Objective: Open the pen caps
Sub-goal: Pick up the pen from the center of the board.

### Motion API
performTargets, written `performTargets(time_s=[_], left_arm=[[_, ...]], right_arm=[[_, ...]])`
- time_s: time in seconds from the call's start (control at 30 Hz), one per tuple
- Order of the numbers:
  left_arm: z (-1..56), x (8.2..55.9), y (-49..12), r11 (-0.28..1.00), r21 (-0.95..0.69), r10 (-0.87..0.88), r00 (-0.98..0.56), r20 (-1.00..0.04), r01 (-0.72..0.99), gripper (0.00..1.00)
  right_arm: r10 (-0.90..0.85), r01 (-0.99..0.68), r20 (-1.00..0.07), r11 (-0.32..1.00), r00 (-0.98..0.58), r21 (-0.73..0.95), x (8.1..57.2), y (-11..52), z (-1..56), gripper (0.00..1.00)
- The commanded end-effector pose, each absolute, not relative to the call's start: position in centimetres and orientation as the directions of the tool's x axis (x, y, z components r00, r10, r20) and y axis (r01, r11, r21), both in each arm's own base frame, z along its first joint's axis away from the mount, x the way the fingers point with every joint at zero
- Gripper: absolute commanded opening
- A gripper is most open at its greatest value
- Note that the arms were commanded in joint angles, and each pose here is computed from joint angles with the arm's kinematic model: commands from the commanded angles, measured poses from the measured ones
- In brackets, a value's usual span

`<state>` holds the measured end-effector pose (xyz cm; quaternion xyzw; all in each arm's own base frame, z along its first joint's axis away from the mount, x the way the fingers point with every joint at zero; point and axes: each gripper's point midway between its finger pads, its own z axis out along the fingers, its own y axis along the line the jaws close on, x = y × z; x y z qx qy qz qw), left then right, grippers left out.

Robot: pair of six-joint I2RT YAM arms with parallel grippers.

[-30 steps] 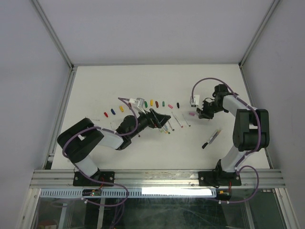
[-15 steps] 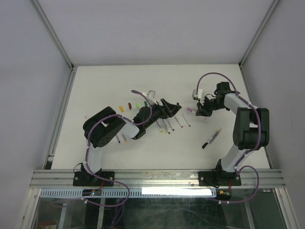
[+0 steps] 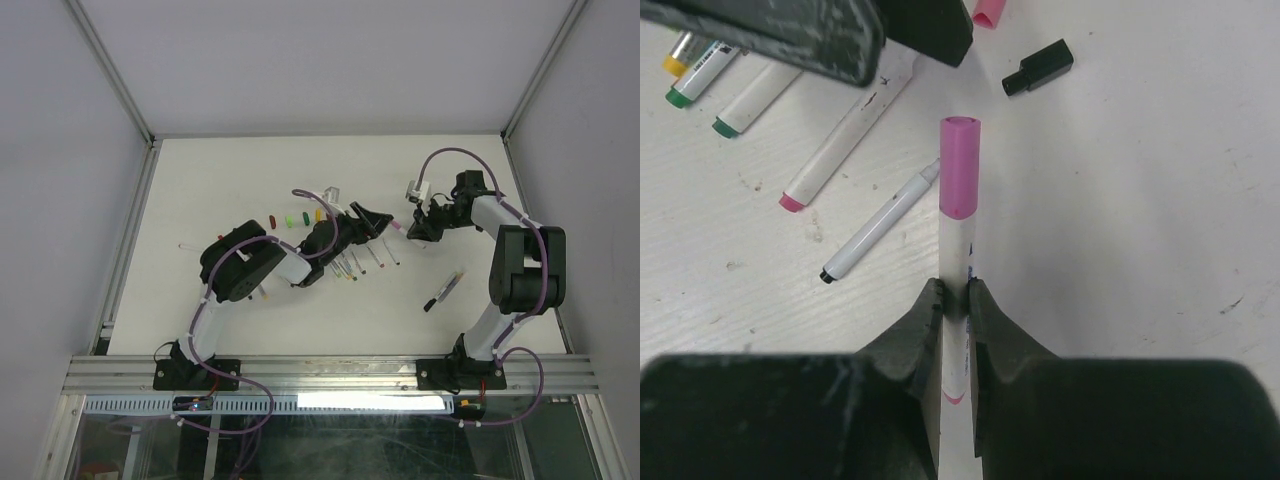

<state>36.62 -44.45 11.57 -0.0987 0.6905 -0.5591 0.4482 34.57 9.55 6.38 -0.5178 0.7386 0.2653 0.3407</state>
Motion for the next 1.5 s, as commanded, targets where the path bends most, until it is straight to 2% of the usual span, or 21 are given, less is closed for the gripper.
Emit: performTargets(time_s=[0.0, 0.33, 0.47, 0.63, 0.8, 0.93, 1.03, 1.17, 1.2, 1.43, 1.47], left_arm=[[13.0, 36.8, -46.2, 0.307, -0.878, -0.676, -0.565, -0.473, 0.367, 0.73], [12.3, 37.3, -47.9, 0.340, -0.870, -0.678, -0.548, -0.489, 0.356, 0.67], [11.9, 37.7, -48.4, 0.347, -0.871, -0.679, -0.548, -0.489, 0.347, 0.59], [11.8, 37.7, -48.8, 0.349, -0.871, -0.674, -0.554, -0.489, 0.345, 0.43], [12.1, 37.6, -49.1, 0.345, -0.869, -0.669, -0.557, -0.492, 0.353, 0.21], [12.4, 37.4, -49.2, 0.342, -0.867, -0.665, -0.559, -0.495, 0.362, 0.08], [13.0, 37.3, -49.2, 0.332, -0.866, -0.666, -0.556, -0.496, 0.375, 0.00], [14.2, 36.8, -49.0, 0.315, -0.856, -0.666, -0.547, -0.507, 0.409, 0.00], [14.6, 36.7, -48.8, 0.313, -0.852, -0.667, -0.541, -0.512, 0.420, 0.00], [19.0, 34.7, -46.6, 0.288, -0.791, -0.676, -0.470, -0.567, 0.539, 0.00], [19.7, 34.3, -46.2, 0.286, -0.781, -0.677, -0.460, -0.575, 0.555, 0.00]], right_arm=[[-0.526, -0.944, -0.828, 0.329, -0.195, 0.014, 35.4, 10.3, 8.6, 0.00], [-0.502, -0.947, -0.844, 0.320, -0.190, 0.023, 34.6, 10.9, 9.5, 0.00], [-0.503, -0.949, -0.844, 0.316, -0.185, 0.020, 34.3, 11.1, 9.6, 0.00], [-0.507, -0.947, -0.840, 0.320, -0.193, 0.024, 34.2, 11.0, 9.5, 0.00], [-0.504, -0.945, -0.839, 0.325, -0.203, 0.034, 34.1, 11.1, 9.4, 0.00], [-0.500, -0.944, -0.841, 0.328, -0.206, 0.037, 34.0, 11.1, 9.6, 0.00], [-0.497, -0.944, -0.843, 0.329, -0.207, 0.038, 33.8, 11.2, 9.8, 0.00], [-0.482, -0.940, -0.848, 0.338, -0.221, 0.053, 33.5, 11.3, 10.6, 0.00], [-0.475, -0.938, -0.850, 0.340, -0.229, 0.063, 33.3, 11.4, 10.9, 0.02], [-0.429, -0.928, -0.877, 0.369, -0.216, 0.048, 31.7, 11.9, 15.3, 0.46], [-0.422, -0.927, -0.883, 0.374, -0.207, 0.038, 31.4, 11.9, 16.2, 0.49]])
